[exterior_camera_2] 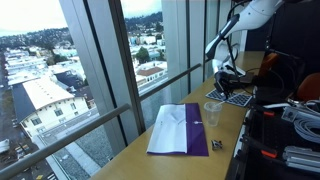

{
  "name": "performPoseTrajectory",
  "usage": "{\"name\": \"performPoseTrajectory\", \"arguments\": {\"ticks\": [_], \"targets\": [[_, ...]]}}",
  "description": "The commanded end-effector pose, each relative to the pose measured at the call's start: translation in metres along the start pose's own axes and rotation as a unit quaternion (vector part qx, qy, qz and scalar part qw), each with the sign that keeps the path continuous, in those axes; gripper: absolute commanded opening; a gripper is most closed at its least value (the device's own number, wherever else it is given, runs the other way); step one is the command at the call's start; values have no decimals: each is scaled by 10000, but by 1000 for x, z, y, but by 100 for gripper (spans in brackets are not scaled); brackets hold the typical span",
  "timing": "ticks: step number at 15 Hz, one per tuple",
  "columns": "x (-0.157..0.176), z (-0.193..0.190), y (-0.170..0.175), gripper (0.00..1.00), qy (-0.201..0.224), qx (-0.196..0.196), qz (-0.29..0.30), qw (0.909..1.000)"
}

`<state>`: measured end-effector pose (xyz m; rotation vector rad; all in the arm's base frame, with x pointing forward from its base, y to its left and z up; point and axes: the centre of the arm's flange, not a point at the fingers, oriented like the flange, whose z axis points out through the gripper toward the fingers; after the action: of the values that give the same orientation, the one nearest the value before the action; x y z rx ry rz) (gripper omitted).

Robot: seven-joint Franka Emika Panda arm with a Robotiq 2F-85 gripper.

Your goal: Put the straw in the cup

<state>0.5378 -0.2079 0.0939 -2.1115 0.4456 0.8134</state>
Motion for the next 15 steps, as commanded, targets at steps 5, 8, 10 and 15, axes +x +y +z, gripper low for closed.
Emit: {"name": "performPoseTrajectory", "arguments": {"ticks": [5, 8, 10, 15], "targets": [[11, -9, -10, 70, -54, 198, -119, 9997], [10, -11, -16, 92, -44, 167, -173, 9997], [4, -6, -23, 100, -70, 104, -225, 9997], [-12, 36, -40, 100, -245, -189, -379, 9988]]}}
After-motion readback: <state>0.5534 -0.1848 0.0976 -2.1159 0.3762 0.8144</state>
